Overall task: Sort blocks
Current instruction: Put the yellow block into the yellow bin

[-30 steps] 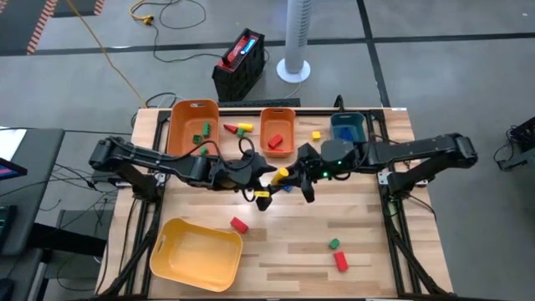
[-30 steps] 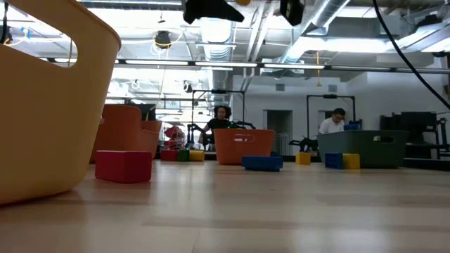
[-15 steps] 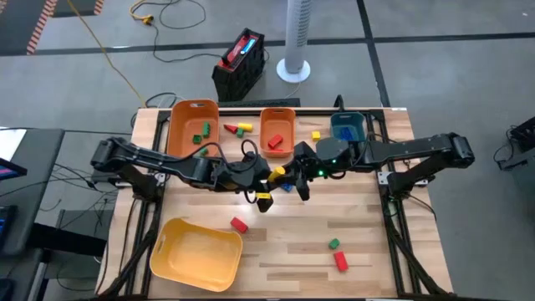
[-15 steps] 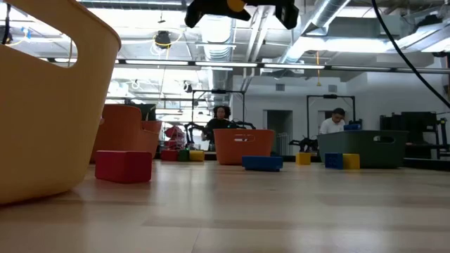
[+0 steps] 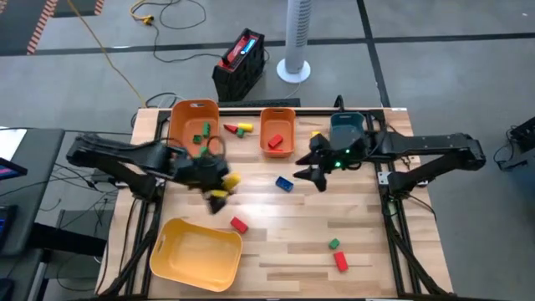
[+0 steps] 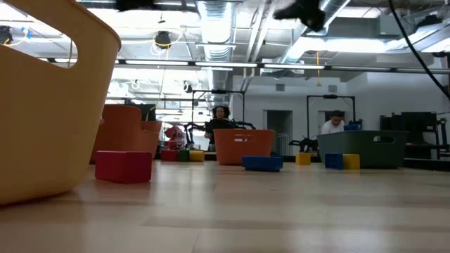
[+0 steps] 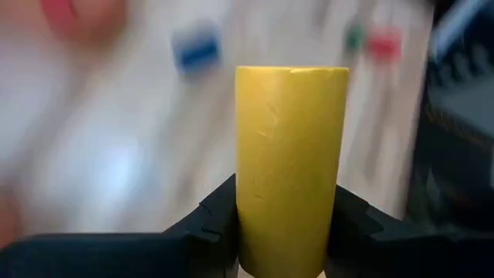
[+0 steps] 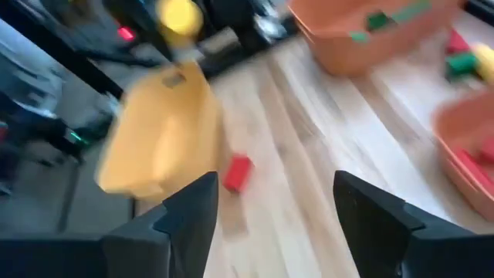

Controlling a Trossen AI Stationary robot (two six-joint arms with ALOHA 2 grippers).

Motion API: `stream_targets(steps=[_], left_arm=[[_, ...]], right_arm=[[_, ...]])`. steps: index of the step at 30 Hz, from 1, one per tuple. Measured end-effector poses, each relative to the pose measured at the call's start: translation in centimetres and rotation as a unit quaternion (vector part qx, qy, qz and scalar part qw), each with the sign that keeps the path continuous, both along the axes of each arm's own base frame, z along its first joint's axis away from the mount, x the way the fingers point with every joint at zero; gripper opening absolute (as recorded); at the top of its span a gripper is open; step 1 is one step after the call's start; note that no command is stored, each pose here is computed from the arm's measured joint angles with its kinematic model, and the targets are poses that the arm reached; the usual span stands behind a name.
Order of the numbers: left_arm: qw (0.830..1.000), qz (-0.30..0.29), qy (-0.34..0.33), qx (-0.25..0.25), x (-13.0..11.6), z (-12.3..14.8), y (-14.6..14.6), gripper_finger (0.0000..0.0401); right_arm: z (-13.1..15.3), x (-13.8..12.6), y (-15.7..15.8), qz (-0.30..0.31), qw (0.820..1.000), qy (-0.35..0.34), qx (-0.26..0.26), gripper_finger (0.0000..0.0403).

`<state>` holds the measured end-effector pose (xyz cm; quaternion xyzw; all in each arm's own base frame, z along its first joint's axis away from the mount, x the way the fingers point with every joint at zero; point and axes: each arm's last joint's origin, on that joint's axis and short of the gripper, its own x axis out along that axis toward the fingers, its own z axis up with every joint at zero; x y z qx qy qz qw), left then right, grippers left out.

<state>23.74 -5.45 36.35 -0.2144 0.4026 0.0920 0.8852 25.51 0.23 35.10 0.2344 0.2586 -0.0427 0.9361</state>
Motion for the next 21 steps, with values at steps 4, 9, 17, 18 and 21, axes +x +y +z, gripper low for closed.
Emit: stream_targets(steps=[4, 9, 17, 18, 21], left_arm=[[0.990, -0.019, 0.114, -0.077, -3.0, -1.3, -2.5, 0.0114], [0.982, -0.028, 0.130, -0.137, -3.9, -3.8, -6.7, 0.0114], [0.951, 0.048, 0.234, -0.198, -3.3, -10.7, -10.1, 0.0114], [0.946, 0.058, 0.254, -0.195, -3.3, -11.6, -10.2, 0.0114], [0.933, 0.072, 0.298, -0.190, -3.1, -13.5, -10.4, 0.0118]], right_arm=[[-0.4, -1.4, -0.8, -0.034, 0.998, 0.051, -0.026, 0.0264], [-1.3, -1.2, -1.1, -0.048, 0.996, 0.074, -0.032, 0.0264], [-2.1, 0.3, -0.9, -0.045, 0.997, 0.062, -0.032, 0.0264], [-2.0, 0.4, -1.0, -0.045, 0.997, 0.052, -0.032, 0.0264], [-1.9, 0.5, -0.9, -0.044, 0.997, 0.050, -0.031, 0.0264]])
